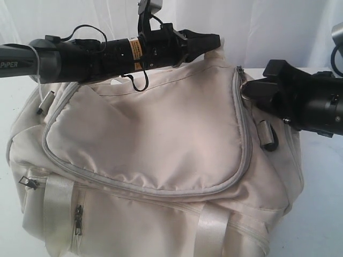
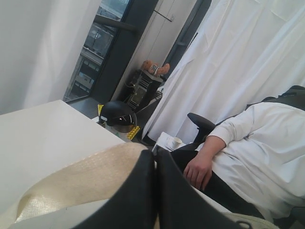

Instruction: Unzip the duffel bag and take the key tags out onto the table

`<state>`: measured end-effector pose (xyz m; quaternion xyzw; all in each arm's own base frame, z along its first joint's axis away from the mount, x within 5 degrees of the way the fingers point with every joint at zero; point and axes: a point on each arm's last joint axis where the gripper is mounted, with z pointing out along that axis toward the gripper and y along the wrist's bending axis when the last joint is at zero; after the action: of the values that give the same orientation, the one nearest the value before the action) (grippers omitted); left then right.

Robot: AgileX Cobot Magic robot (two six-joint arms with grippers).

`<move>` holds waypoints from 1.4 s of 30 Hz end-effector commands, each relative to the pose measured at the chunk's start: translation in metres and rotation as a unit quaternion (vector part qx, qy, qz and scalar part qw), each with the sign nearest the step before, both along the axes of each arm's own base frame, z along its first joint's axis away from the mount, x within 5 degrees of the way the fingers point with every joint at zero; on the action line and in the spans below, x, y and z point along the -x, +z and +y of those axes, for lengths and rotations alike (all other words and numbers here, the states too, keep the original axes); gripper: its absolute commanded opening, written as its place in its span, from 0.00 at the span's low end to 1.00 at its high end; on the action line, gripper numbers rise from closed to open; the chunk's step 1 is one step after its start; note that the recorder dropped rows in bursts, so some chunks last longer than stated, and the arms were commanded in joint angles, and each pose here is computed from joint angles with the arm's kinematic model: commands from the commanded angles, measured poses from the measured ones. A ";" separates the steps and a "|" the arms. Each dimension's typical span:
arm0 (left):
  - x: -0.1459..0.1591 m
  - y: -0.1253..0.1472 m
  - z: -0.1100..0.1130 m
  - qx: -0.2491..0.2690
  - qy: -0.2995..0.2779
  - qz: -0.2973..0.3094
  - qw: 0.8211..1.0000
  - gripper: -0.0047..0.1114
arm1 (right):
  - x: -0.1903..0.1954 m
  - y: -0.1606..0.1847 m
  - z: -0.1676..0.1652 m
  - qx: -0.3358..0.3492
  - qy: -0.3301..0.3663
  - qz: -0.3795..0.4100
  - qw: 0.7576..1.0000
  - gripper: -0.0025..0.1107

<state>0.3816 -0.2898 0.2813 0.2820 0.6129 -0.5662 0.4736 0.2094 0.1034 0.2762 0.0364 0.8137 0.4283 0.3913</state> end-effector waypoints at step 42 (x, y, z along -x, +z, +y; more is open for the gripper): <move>0.016 0.043 0.003 0.074 -0.041 -0.035 0.996 0.04 | -0.004 0.011 0.007 0.150 0.119 -0.109 0.975 0.03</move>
<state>0.3800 -0.2904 0.2804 0.2915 0.6089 -0.5686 0.4701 0.2197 0.1109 0.2799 -0.1399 0.8287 0.3502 0.4136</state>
